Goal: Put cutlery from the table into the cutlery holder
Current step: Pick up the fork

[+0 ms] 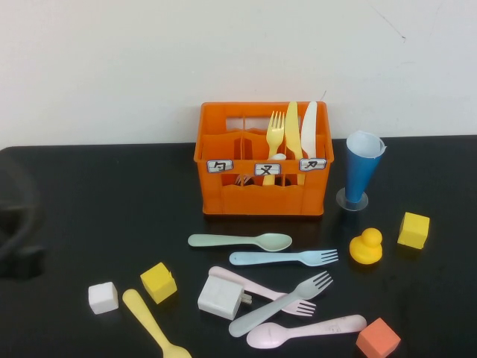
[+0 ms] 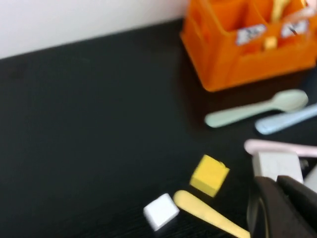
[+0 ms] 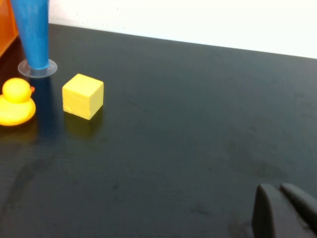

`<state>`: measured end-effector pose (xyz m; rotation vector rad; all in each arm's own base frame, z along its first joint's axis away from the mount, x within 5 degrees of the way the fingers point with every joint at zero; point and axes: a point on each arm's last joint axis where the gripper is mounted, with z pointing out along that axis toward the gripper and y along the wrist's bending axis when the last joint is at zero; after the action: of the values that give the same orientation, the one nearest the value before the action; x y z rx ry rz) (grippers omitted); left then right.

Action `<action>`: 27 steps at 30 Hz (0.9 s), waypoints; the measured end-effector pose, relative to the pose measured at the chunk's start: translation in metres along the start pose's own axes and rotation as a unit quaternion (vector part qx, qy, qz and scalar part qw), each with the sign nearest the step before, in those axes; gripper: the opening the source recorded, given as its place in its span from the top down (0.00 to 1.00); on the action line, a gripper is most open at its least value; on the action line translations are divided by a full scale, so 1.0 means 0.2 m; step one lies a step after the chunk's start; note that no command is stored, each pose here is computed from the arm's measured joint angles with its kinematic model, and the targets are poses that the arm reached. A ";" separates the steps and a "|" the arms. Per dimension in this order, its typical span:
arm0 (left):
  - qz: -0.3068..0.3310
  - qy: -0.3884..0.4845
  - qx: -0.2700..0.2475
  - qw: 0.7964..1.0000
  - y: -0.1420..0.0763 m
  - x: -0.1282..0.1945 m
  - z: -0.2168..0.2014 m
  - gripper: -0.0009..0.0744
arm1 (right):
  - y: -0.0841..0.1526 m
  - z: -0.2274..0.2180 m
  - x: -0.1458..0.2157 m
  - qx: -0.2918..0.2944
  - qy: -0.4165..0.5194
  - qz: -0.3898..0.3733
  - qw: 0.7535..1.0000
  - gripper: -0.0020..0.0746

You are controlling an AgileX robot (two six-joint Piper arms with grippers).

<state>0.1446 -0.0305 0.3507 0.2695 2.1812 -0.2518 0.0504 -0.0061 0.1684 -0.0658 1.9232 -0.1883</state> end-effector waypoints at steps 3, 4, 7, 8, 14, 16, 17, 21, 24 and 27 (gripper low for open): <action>0.045 0.048 0.032 0.997 -0.07 -0.09 0.15 0.99 | 0.00 0.00 0.00 0.000 0.000 0.000 1.000 0.98; 0.056 0.055 0.040 0.996 -0.09 -0.10 0.19 0.99 | 0.00 0.00 0.00 0.000 0.000 0.000 1.000 0.98; 0.096 0.092 0.076 0.988 -0.21 -0.13 0.31 0.99 | 0.00 0.00 0.00 0.000 0.000 0.000 1.000 0.98; 0.115 0.108 0.089 0.983 -0.26 -0.14 0.37 0.99 | 0.00 0.00 0.00 0.000 0.000 0.000 1.000 0.98; 0.170 0.205 0.138 0.954 -0.49 -0.15 0.61 0.99 | 0.00 0.00 0.00 0.000 0.000 0.000 1.000 0.98; 0.191 0.245 0.144 0.940 -0.56 -0.15 0.70 0.99 | 0.00 0.00 0.00 0.000 0.000 0.000 1.000 0.98; 0.198 0.260 0.146 0.934 -0.59 -0.13 0.74 0.99 | 0.00 0.00 0.00 0.000 0.000 0.000 1.000 0.98; 0.233 0.322 0.152 0.905 -0.71 -0.08 0.91 0.92 | 0.00 0.00 0.00 0.000 0.000 0.000 1.000 0.98; 0.254 0.342 0.158 0.891 -0.79 -0.03 1.01 0.78 | 0.00 0.00 0.00 0.000 0.000 0.000 1.000 0.98; 0.259 0.349 0.160 0.886 -0.81 -0.01 1.05 0.71 | 0.00 0.00 0.00 0.000 0.000 0.000 1.000 0.98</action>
<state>0.2608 -0.2434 0.2444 1.2792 2.6429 -0.2281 0.0504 -0.0061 0.1684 -0.0658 1.9232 -0.1883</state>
